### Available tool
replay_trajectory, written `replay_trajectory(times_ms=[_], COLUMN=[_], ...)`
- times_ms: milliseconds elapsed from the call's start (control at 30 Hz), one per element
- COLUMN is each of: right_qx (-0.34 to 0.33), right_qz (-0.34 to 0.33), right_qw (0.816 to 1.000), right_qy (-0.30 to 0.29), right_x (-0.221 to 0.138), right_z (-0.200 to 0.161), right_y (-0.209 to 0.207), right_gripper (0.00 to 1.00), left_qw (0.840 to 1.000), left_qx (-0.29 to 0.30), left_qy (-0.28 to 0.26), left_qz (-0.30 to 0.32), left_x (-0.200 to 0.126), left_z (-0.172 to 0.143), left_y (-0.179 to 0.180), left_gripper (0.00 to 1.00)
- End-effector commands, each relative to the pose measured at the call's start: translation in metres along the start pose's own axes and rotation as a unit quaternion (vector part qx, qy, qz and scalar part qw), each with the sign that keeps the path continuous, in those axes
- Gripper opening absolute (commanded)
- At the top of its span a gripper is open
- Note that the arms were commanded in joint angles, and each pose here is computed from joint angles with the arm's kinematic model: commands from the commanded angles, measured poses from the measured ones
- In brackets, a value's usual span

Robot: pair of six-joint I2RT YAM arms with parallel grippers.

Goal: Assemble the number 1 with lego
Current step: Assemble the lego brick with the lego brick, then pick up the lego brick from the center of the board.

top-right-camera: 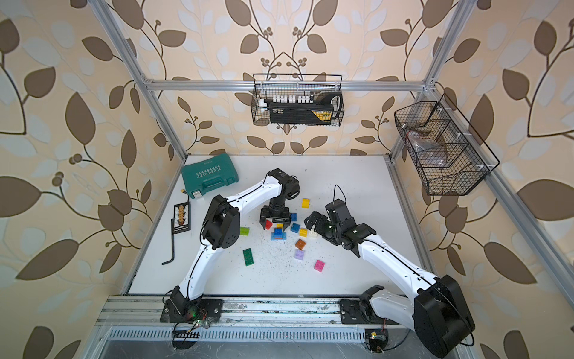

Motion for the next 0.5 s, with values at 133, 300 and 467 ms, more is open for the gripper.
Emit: replay_trajectory(times_ms=[133,300,467], right_qx=[-0.029,-0.076,-0.103], right_qz=[-0.059,-0.147,-0.182], right_qw=[0.997,0.983,0.975], right_qy=[0.034,0.076,0.069], right_x=[0.003,0.01,0.026], right_z=[0.008,0.016,0.012], right_y=[0.015,0.029,0.051], right_gripper=[0.87,0.81,0.81], left_qw=[0.994,0.973,0.939], left_qx=[-0.031,-0.05,-0.057], left_qy=[-0.099,-0.204,-0.288], left_qz=[-0.036,-0.095,-0.181], left_x=[-0.07,-0.086,-0.075], left_z=[-0.048,-0.075,-0.089], left_y=[0.035,0.069,0.101], left_gripper=[0.82,0.94,0.99])
Point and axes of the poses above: each gripper's point midway between its finger pads, its own x axis out along the fingers, its own y axis along the line the jaws close on, z = x × y, the point moved 7 cm from there along -x, back along the fingers, and after that the axes turned 9 degrees about x, right-handed, at the moved point
